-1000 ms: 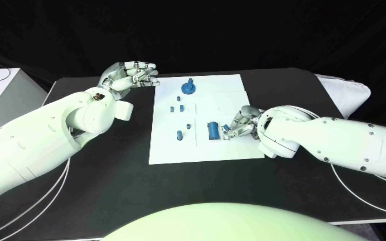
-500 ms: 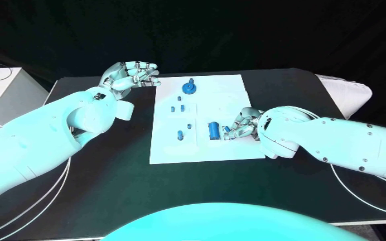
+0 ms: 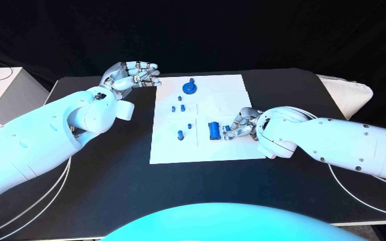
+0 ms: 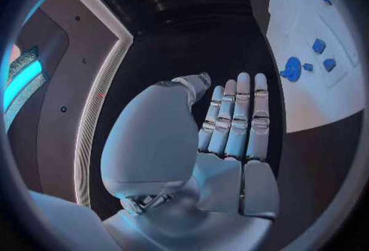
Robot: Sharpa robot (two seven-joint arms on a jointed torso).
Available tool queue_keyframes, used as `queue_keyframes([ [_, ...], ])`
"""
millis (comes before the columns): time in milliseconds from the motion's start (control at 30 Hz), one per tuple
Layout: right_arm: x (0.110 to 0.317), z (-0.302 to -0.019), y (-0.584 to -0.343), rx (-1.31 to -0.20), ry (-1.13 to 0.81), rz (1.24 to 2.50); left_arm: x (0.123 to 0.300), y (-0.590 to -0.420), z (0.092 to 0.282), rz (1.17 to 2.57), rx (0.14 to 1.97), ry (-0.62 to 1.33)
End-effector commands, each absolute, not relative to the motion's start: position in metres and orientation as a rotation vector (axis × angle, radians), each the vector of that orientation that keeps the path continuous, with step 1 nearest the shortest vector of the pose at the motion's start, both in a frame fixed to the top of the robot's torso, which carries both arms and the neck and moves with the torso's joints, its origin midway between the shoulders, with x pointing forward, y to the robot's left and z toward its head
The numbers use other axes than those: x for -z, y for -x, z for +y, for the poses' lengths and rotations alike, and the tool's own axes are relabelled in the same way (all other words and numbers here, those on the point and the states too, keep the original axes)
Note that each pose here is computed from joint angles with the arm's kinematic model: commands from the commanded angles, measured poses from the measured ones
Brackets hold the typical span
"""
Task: Assemble the parts on the task board
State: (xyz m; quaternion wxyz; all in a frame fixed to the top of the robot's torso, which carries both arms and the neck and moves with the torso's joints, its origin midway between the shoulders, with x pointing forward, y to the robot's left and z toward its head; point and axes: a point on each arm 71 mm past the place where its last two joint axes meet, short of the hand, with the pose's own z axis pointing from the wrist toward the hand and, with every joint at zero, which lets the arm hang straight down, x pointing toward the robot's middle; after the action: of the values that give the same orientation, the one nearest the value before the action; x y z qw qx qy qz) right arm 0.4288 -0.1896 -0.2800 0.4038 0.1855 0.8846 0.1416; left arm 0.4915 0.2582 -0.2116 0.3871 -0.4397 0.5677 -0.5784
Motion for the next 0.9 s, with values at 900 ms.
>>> queue_keyframes([
  [900,0.2795,-0.1816,-0.4272,-0.409,-0.454,2.215,0.2115,-0.4918,0.2553,1.451,1.493,1.11],
])
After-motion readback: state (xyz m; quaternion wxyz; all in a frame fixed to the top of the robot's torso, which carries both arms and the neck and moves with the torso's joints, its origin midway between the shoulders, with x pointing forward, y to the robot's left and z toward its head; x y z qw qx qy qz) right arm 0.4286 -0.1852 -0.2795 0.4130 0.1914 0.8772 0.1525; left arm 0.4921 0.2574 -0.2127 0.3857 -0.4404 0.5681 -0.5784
